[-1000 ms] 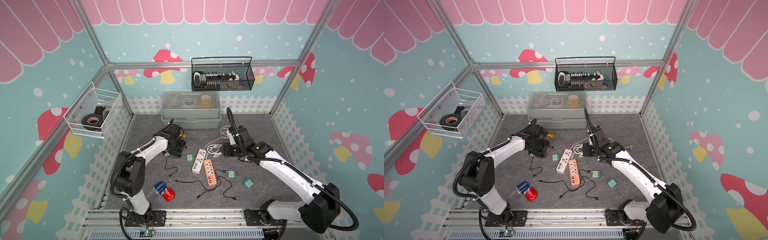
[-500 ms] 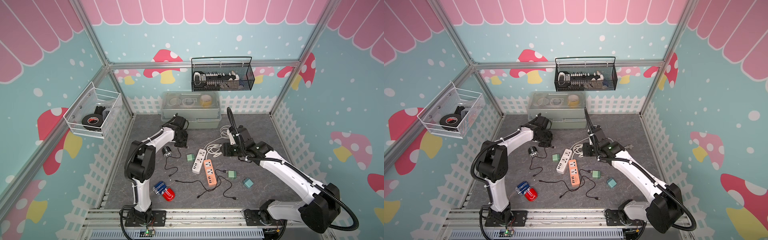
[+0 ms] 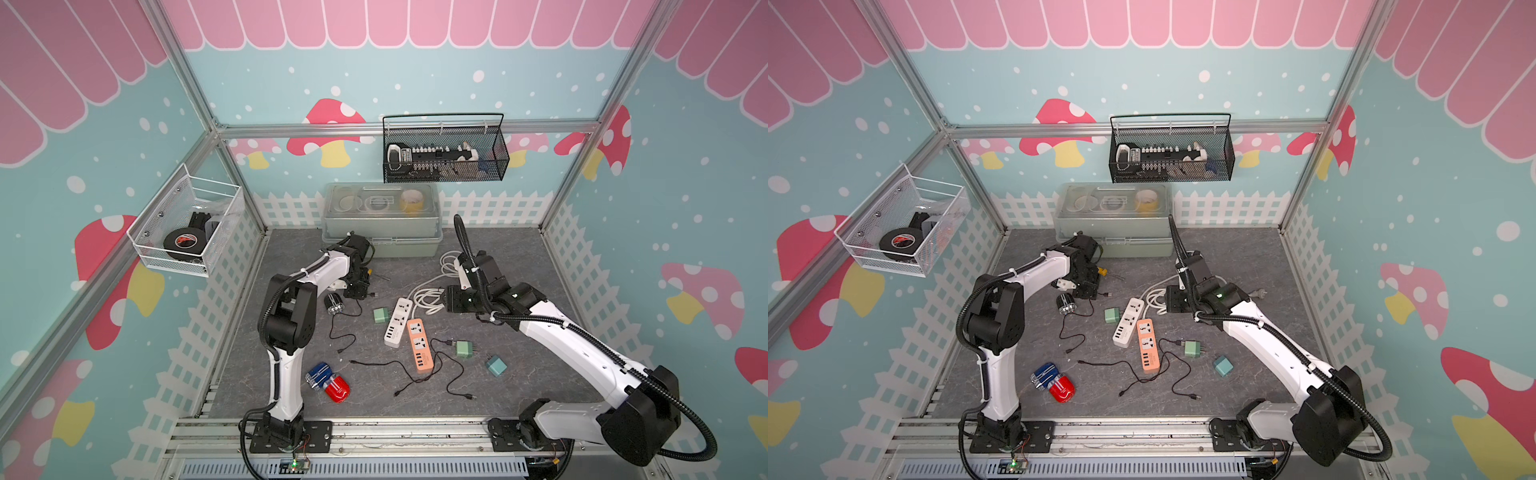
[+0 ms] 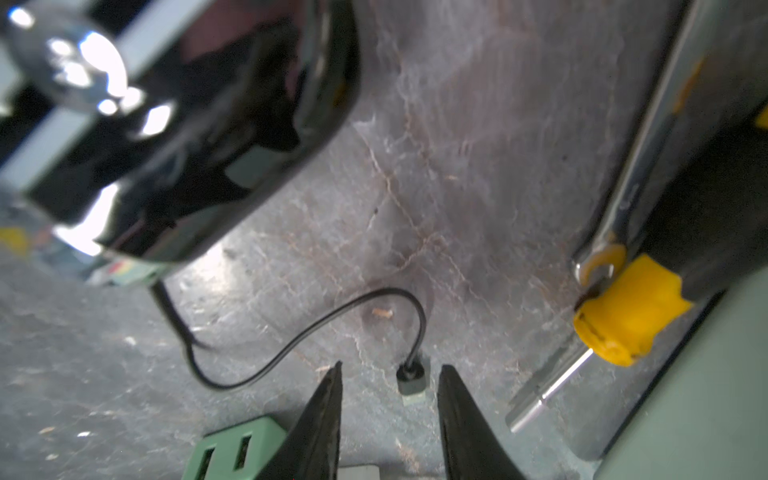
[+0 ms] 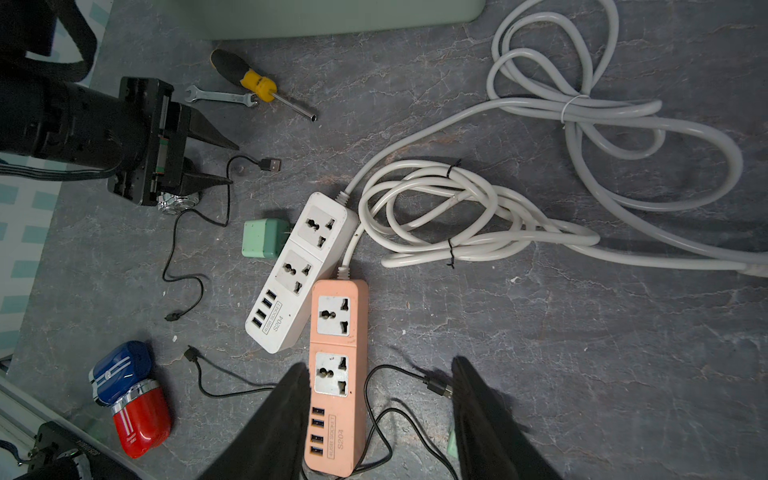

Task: Charge the electric shaver
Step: Pick up the charging cable from the center of the board.

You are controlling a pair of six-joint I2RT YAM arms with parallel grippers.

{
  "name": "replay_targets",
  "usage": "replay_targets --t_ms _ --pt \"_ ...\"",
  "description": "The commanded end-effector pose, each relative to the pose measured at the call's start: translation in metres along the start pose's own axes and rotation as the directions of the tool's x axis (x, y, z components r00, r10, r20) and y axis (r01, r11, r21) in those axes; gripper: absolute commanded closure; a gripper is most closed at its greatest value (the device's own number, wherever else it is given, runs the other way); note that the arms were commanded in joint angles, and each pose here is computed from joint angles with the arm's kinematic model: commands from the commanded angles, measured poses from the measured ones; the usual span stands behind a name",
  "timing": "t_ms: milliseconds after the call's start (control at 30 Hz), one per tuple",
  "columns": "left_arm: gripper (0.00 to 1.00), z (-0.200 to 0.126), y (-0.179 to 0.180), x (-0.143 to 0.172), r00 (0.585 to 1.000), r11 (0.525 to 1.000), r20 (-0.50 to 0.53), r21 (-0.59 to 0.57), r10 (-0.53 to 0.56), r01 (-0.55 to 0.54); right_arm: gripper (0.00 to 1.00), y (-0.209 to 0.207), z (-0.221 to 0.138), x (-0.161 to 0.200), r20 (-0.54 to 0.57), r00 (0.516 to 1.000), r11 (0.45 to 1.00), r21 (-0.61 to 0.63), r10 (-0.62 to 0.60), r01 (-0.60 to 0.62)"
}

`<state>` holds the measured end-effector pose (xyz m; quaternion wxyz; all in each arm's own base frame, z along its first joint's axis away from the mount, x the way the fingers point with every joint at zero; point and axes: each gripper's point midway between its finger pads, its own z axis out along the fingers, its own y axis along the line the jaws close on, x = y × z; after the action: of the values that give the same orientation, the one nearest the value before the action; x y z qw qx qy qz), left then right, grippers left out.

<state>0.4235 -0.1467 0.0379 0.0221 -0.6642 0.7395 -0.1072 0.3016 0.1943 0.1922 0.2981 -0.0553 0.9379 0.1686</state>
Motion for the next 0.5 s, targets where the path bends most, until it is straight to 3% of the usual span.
replay_targets --t_ms 0,467 --pt "0.62 0.001 -0.005 -0.008 0.999 0.999 0.031 -0.011 -0.035 0.035 0.45 0.001 0.003 0.003 -0.017 1.0 1.0 0.009 0.003 -0.003" --pt "0.7 0.018 0.012 -0.013 0.994 0.986 0.087 -0.146 -0.073 0.085 0.46 0.0 0.008 0.007 -0.036 0.999 1.0 0.012 0.001 0.0"
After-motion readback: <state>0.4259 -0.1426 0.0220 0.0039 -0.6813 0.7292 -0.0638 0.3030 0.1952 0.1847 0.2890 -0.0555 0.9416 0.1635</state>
